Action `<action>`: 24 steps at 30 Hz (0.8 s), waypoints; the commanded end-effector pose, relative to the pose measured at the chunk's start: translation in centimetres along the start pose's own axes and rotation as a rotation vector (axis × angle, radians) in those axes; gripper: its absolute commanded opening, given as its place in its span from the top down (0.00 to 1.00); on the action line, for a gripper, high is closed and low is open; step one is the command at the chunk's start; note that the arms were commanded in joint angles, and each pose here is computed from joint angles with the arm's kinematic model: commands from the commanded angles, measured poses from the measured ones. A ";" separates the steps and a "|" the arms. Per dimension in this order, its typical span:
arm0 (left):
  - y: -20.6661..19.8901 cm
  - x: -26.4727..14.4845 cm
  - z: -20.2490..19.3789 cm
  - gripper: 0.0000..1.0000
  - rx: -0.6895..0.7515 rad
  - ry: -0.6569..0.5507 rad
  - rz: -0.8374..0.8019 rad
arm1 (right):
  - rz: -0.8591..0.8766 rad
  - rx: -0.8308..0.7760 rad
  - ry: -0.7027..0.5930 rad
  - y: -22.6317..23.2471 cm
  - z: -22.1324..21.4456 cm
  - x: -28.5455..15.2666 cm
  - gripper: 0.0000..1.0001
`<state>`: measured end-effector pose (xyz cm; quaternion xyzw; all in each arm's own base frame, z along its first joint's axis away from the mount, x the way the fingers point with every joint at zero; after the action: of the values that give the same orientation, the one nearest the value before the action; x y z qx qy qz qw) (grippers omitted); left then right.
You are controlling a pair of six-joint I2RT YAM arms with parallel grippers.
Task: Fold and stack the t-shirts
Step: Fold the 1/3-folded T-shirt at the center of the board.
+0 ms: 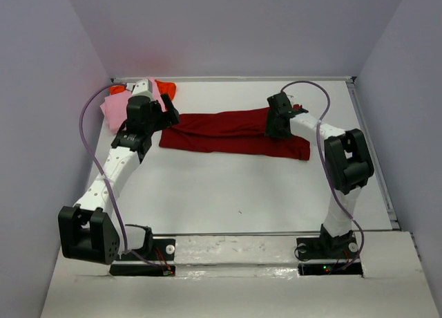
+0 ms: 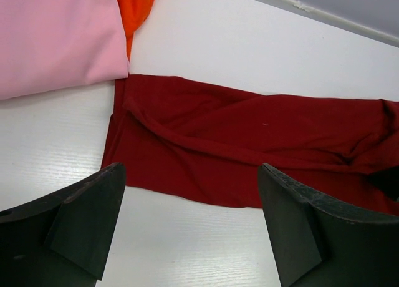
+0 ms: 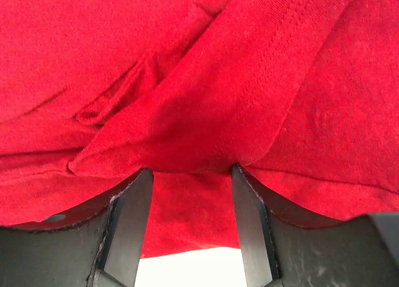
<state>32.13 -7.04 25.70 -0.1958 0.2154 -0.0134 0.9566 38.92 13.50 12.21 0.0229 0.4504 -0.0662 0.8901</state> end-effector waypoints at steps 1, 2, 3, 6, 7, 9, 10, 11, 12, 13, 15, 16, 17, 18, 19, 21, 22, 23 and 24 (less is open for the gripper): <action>-0.8 -1.0 1.7 0.05 0.022 -0.083 -0.030 | 0.023 0.044 -0.079 0.8 2.3 0.1 0.41; -0.7 -1.0 1.7 0.05 0.020 -0.083 -0.028 | 0.011 0.039 -0.079 0.8 2.4 0.4 0.41; -0.7 -1.0 1.7 0.05 0.020 -0.083 -0.027 | 0.007 0.038 -0.076 0.8 2.4 0.7 0.42; -0.7 -1.0 1.7 0.05 0.021 -0.085 -0.026 | 0.006 0.039 -0.075 1.0 2.5 1.1 0.45; -0.7 -1.0 1.6 0.05 0.024 -0.082 -0.026 | 0.005 0.037 -0.069 1.0 2.3 1.3 0.52; -0.7 -1.0 1.6 0.05 0.022 -0.084 -0.022 | 0.009 0.038 -0.066 1.1 2.3 1.5 0.63; -0.7 -1.1 1.6 0.05 0.023 -0.084 -0.022 | 0.008 0.036 -0.065 1.2 2.3 1.5 0.80; -0.7 -1.1 1.7 0.05 0.025 -0.085 -0.020 | 0.006 0.034 -0.064 1.1 2.3 1.6 0.90; -0.7 -1.1 1.6 0.05 0.024 -0.084 -0.022 | 0.004 0.035 -0.070 1.1 2.4 1.5 0.99; -0.7 -1.0 1.6 0.05 0.024 -0.083 -0.023 | 0.002 0.035 -0.069 1.1 2.4 1.5 1.00; -0.7 -1.0 1.6 0.05 0.024 -0.083 -0.020 | -0.005 0.028 -0.078 1.0 2.5 1.3 1.00; -0.7 -1.0 1.6 0.05 0.022 -0.083 -0.021 | -0.005 0.026 -0.082 1.0 2.7 1.2 1.00; -0.7 -1.0 1.6 0.05 0.022 -0.083 -0.021 | -0.002 0.022 -0.092 0.9 3.0 0.9 1.00; -0.8 -1.0 1.6 0.05 0.023 -0.083 -0.023 | -0.002 0.019 -0.098 0.9 3.1 0.7 1.00; -0.7 -0.9 1.6 0.05 0.022 -0.081 -0.021 | 0.002 0.017 -0.104 0.9 3.3 0.5 1.00; -0.7 -0.9 1.6 0.05 0.022 -0.081 -0.021 | 0.004 0.011 -0.131 0.9 4.2 -0.1 1.00; -0.8 -0.9 1.5 0.05 0.023 -0.078 -0.024 | 0.004 0.005 -0.137 1.0 4.5 -0.2 1.00; -0.7 -0.9 1.6 0.05 0.024 -0.080 -0.023 | 0.008 0.003 -0.147 1.0 4.9 -0.4 1.00; -0.7 -0.9 1.5 0.05 0.023 -0.078 -0.021 | 0.012 -0.001 -0.162 1.2 5.6 -0.7 1.00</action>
<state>32.06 -7.02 25.81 -0.1882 0.2117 -0.0099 0.9590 40.89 14.00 11.47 0.0144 0.4425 -0.0682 0.8941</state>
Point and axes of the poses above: each gripper's point midway between its finger pads, its own x axis out along the fingers, its own y axis along the line the jaws close on, z = x × y, the point moved 8 cm from there along -x, back along the fingers, and after that the axes turned 3 degrees about -x, right-handed, at the moved point
